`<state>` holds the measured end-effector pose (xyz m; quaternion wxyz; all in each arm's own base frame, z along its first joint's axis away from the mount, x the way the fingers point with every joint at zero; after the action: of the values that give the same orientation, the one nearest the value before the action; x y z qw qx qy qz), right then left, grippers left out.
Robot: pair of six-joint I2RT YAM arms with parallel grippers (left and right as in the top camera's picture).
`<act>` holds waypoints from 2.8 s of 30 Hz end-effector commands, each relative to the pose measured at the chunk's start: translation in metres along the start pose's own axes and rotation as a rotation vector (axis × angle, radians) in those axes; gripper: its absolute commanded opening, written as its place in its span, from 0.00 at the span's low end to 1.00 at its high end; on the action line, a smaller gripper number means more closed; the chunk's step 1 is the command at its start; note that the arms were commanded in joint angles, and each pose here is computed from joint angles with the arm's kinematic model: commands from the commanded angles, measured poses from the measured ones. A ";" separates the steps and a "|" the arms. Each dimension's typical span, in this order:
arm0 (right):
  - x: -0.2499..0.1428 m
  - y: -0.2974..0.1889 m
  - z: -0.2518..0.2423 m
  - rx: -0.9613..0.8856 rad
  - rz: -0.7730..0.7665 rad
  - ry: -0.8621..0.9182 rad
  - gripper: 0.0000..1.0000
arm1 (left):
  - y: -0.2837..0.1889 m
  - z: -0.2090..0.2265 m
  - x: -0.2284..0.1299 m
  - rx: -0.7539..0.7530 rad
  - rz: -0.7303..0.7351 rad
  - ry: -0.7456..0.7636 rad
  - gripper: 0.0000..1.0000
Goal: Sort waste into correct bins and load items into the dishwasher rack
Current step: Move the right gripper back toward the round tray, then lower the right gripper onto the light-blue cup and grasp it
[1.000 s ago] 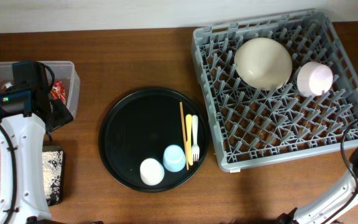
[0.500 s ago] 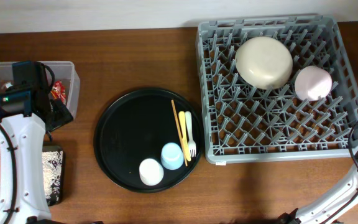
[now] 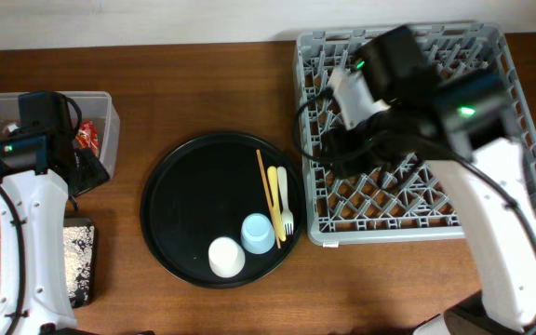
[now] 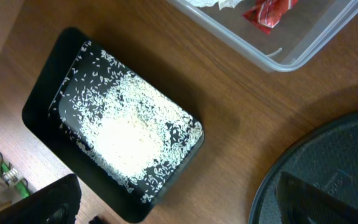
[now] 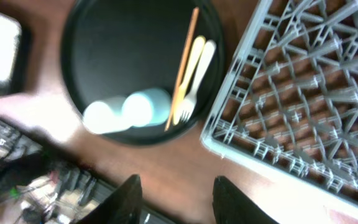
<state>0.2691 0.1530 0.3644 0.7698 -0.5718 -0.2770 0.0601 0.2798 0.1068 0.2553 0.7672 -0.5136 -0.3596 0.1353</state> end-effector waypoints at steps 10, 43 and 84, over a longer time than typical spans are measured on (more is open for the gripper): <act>0.031 0.212 -0.071 -0.247 -0.133 0.123 0.56 | -0.004 0.003 0.002 0.004 -0.017 -0.011 0.99; 0.041 0.243 -0.156 -0.501 -0.210 0.329 0.04 | -0.004 0.003 0.002 0.004 -0.017 -0.010 0.99; -0.044 0.211 0.069 0.089 0.241 -0.123 0.82 | -0.004 0.003 0.002 0.004 -0.017 -0.010 0.99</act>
<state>0.2523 0.2583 0.1714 0.7559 -0.5746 -0.2505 0.1889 0.2801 0.1069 0.2555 0.7670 -0.5135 -0.3604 0.1347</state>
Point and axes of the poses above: each gripper's point midway between its finger pads, its own y axis out along the fingers, its own z axis along the line the jaws close on, x = y × z, the point moved 6 cm from there along -y, back along the fingers, and after that the axes turned 7 degrees about -y, right-handed, at the moved point
